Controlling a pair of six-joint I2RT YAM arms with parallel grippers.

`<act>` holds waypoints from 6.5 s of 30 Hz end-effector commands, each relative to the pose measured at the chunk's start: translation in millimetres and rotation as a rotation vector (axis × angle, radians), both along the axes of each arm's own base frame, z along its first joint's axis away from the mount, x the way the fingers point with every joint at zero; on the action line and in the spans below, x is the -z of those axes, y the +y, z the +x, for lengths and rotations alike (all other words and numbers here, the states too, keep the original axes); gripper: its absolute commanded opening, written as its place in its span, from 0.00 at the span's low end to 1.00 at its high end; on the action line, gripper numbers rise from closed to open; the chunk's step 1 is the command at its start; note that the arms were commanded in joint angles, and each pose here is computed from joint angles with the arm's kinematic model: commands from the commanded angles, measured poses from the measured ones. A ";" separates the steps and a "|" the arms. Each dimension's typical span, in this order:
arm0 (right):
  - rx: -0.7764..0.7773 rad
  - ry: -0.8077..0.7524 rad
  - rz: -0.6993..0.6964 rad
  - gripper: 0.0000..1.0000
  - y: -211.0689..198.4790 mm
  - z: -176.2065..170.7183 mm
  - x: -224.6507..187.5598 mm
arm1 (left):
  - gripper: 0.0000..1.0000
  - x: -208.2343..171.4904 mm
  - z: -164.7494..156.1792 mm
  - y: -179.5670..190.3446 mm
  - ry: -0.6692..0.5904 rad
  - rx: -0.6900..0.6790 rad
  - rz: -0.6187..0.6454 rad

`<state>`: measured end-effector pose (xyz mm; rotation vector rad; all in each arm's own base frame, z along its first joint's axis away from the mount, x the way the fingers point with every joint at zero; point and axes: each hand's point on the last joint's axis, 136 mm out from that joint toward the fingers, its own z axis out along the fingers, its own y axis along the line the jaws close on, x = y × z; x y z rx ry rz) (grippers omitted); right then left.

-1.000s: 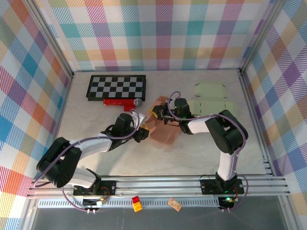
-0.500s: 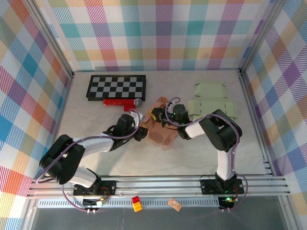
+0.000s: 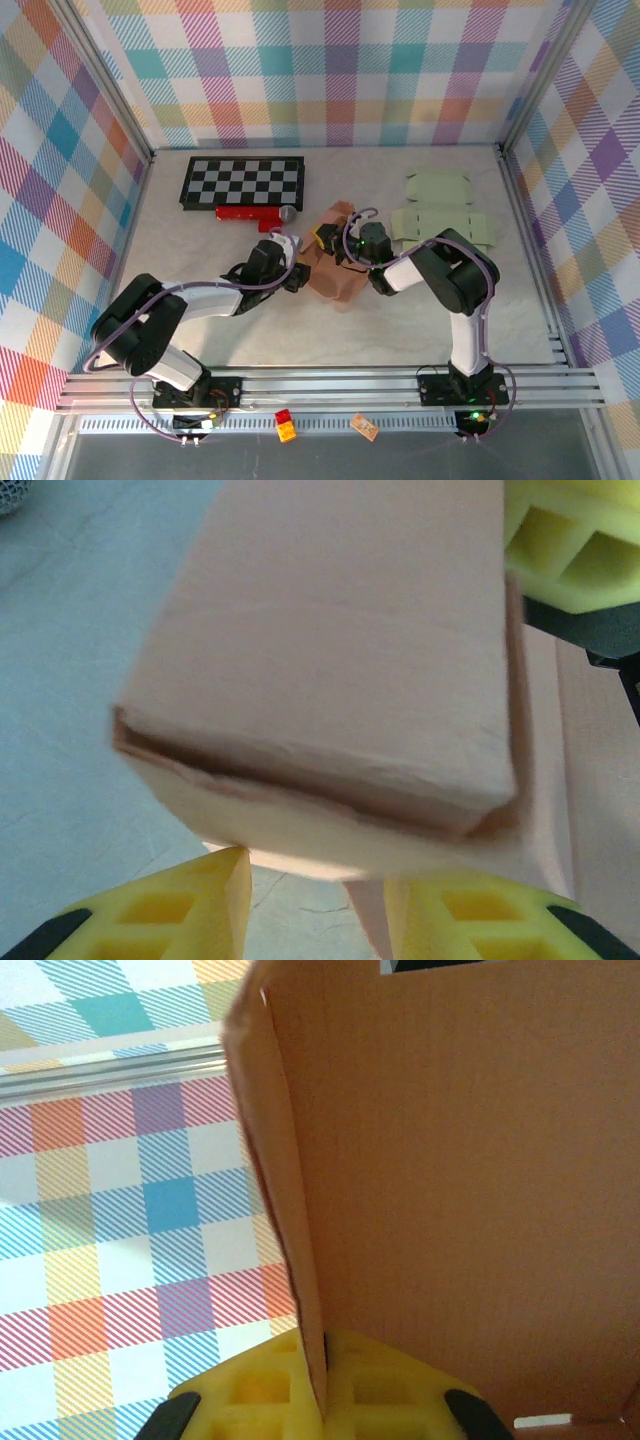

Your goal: Fold the paper box

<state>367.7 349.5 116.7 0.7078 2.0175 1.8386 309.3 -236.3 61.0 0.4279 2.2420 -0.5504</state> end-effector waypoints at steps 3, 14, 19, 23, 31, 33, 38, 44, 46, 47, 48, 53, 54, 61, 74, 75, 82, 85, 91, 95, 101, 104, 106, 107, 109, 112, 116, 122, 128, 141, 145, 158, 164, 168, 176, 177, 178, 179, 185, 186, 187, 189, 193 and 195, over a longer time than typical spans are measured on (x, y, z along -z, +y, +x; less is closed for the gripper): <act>0.031 0.064 -0.002 0.00 0.9 -1.0 16.7 | 0.40 -0.3 -0.1 -8.5 -0.021 -0.007 -0.027; 0.028 0.074 0.001 0.00 0.9 -5.4 18.8 | 0.35 0.4 9.9 -9.1 -0.037 -0.033 -0.001; 0.022 0.080 0.000 0.00 3.1 -8.3 19.7 | 0.31 -1.5 16.0 -11.6 -0.043 -0.053 -0.005; 0.023 0.089 -0.007 0.00 4.8 -10.8 23.2 | 0.33 -8.0 21.2 -10.9 -0.062 -0.090 -0.018; 0.025 0.100 -0.005 0.00 5.9 -12.1 26.4 | 0.30 -10.9 25.5 -14.1 -0.066 -0.112 -0.038; 0.025 0.104 -0.008 0.00 6.1 -13.5 28.1 | 0.30 -12.9 27.5 -16.2 -0.066 -0.116 -0.044; 0.027 0.112 -0.009 0.00 6.3 -15.2 30.2 | 0.31 -18.3 32.6 -17.0 -0.081 -0.144 -0.060; 0.040 0.114 -0.006 0.00 5.3 -16.1 30.8 | 0.25 -20.4 38.6 -15.7 -0.082 -0.191 -0.080; 0.043 0.116 -0.005 0.00 5.3 -16.2 30.9 | 0.22 -20.9 39.0 -16.8 -0.084 -0.196 -0.085; 0.046 0.118 -0.003 0.00 5.1 -16.0 31.3 | 0.18 -21.8 39.3 -17.9 -0.086 -0.196 -0.089; 0.047 0.120 -0.001 0.00 5.5 -16.7 31.1 | 0.16 -22.8 39.1 -19.4 -0.089 -0.195 -0.094; 0.065 0.128 0.002 0.00 3.4 -15.1 32.4 | 0.25 -28.1 32.9 -29.2 -0.108 -0.159 -0.103; 0.069 0.130 0.005 0.00 2.8 -14.7 32.3 | 0.28 -29.1 30.7 -30.9 -0.116 -0.147 -0.097; 0.085 0.144 0.002 0.00 -0.5 -15.1 33.7 | 0.32 -38.9 31.7 -21.7 -0.177 -0.158 -0.051; 0.108 0.156 -0.001 0.00 -5.8 -15.7 35.9 | 0.41 -47.0 36.6 -16.4 -0.219 -0.195 -0.056; 0.112 0.158 0.000 0.00 -6.1 -14.9 35.9 | 0.42 -47.9 35.7 -16.5 -0.221 -0.193 -0.061; 0.126 0.168 -0.020 0.00 -7.5 -13.2 40.2 | 0.42 -53.6 30.4 -9.6 -0.237 -0.186 -0.036; 0.125 0.174 -0.025 0.00 -7.5 -13.5 42.6 | 0.41 -57.8 28.2 -10.6 -0.241 -0.168 -0.036; 0.115 0.175 -0.021 0.00 -4.7 -12.8 41.1 | 0.38 -51.4 30.7 -13.7 -0.237 -0.148 -0.005; 0.106 0.178 -0.017 0.00 -2.6 -12.9 39.8 | 0.37 -45.6 34.8 -15.8 -0.230 -0.155 0.005; 0.101 0.182 -0.020 0.00 -2.3 -13.8 40.2 | 0.39 -43.7 42.3 -16.4 -0.234 -0.185 0.004; 0.099 0.186 -0.018 0.00 -1.8 -13.9 40.5 | 0.39 -40.9 47.3 -15.3 -0.231 -0.209 0.019; 0.099 0.187 -0.015 0.00 -1.7 -13.8 40.1 | 0.38 -38.4 49.3 -14.7 -0.228 -0.223 0.027; 0.097 0.189 -0.017 0.00 -1.5 -14.0 40.4 | 0.37 -37.5 50.4 -15.1 -0.227 -0.226 0.028; 0.095 0.192 -0.019 0.00 -1.2 -14.4 40.8 | 0.35 -35.3 52.0 -15.8 -0.219 -0.230 0.033; 0.097 0.195 -0.017 0.00 -1.4 -14.4 41.0 | 0.28 -33.6 52.3 -17.5 -0.213 -0.229 0.044; 0.101 0.192 -0.013 0.00 -0.8 -13.1 38.6 | 0.22 -30.1 50.8 -16.6 -0.206 -0.233 0.058; 0.105 0.193 -0.023 0.00 -1.4 -12.2 35.0 | 0.15 -32.2 48.1 -12.8 -0.209 -0.241 0.066; 0.109 0.191 -0.036 0.00 -5.1 -9.9 31.5 | 0.12 -38.4 49.4 -14.6 -0.225 -0.234 0.067; 0.042 0.138 -0.118 0.00 -1.5 -14.1 38.3 | 0.27 -35.0 48.0 -19.1 -0.213 -0.215 0.051; 0.077 0.094 -0.090 0.00 -8.3 -13.2 41.5 | 0.35 -33.3 49.7 -14.4 -0.220 -0.241 0.052; 0.091 0.147 -0.066 0.00 -4.4 -11.0 38.3 | 0.39 -30.3 63.0 -8.1 -0.280 -0.287 0.119; 0.108 0.179 -0.075 0.00 -4.7 -11.7 43.3 | 0.37 -31.3 73.1 1.7 -0.355 -0.357 0.130; 0.114 0.202 -0.087 0.00 -4.6 -10.7 46.5 | 0.23 -32.3 78.1 -8.3 -0.364 -0.328 0.128; 0.127 0.238 -0.102 0.00 -3.4 -6.9 47.7 | 0.09 -39.8 79.2 -13.7 -0.388 -0.305 0.115; 0.127 0.244 -0.108 0.00 -3.0 -6.8 46.1 | 0.08 -40.7 78.3 -14.2 -0.388 -0.300 0.110; 0.127 0.255 -0.115 0.00 -3.1 -7.2 45.4 | 0.07 -42.2 77.8 -14.2 -0.388 -0.297 0.108; 0.126 0.259 -0.123 0.00 -2.9 -7.1 42.6 | 0.05 -43.6 76.8 -14.0 -0.388 -0.292 0.109; 0.124 0.309 -0.183 0.00 -4.7 -9.9 30.3 | 0.00 -47.5 69.6 -14.8 -0.375 -0.264 0.094; 0.121 0.334 -0.205 0.00 -5.5 -11.9 31.2 | 0.00 -46.3 67.3 -13.4 -0.372 -0.259 0.094; 0.119 0.340 -0.220 0.00 -6.4 -12.7 29.9 | 0.00 -46.6 65.3 -12.2 -0.371 -0.260 0.091; 0.112 0.338 -0.234 0.00 -5.5 -13.0 27.2 | 0.00 -48.9 61.7 -11.4 -0.374 -0.252 0.076; 0.112 0.360 -0.233 0.00 -4.1 -13.1 33.6 | 0.00 -48.4 56.8 -18.9 -0.368 -0.196 0.037; 0.110 0.367 -0.232 0.00 -3.0 -12.9 35.4 | 0.00 -45.9 55.7 -23.4 -0.363 -0.165 0.011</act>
